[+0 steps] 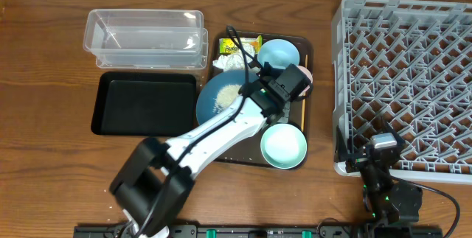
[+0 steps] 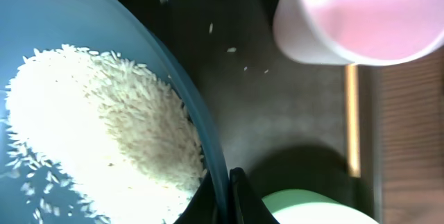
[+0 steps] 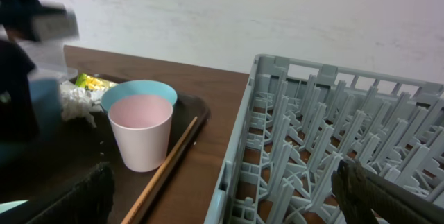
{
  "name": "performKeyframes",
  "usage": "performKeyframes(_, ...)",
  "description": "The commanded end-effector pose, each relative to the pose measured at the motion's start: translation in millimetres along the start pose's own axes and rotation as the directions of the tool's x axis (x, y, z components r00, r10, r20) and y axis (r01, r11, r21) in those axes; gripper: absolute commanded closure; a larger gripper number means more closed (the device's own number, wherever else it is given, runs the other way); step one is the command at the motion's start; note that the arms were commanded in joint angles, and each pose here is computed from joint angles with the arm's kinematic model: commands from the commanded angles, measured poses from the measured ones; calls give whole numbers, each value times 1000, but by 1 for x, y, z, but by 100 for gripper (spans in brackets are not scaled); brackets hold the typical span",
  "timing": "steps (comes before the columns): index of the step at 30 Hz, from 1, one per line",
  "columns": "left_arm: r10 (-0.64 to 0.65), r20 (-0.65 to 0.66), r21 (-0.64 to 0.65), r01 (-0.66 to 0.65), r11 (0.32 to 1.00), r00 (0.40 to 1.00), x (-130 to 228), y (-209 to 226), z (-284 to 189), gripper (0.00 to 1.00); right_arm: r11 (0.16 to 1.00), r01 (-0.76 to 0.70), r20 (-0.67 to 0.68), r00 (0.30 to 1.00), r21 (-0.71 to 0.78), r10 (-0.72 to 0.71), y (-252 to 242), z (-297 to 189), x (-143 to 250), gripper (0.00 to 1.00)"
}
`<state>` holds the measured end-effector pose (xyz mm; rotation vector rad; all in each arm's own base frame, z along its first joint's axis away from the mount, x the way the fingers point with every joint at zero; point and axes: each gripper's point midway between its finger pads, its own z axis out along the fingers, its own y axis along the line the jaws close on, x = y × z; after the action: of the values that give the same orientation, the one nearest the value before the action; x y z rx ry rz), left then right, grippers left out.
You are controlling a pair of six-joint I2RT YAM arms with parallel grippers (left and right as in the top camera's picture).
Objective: Sort waste into correct bins and load items into the dishwasher rack
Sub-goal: 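Lift the blue plate with the left gripper toward the black tray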
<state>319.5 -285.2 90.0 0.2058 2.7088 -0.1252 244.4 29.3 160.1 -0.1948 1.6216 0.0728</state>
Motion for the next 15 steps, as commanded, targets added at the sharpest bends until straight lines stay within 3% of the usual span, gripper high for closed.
performKeyframes(1,-33,81,32,30,999,996,-23,4,-34,94,1000,10,0,1000,-3,-10,1,0,0,1)
performKeyframes(10,-128,114,20,127,992,985,-42,47,-64,94,1000,10,0,1000,-3,-10,1,0,0,1)
performKeyframes(15,-217,48,73,214,974,975,-47,70,-63,94,1000,10,0,1000,-3,-10,1,0,0,1)
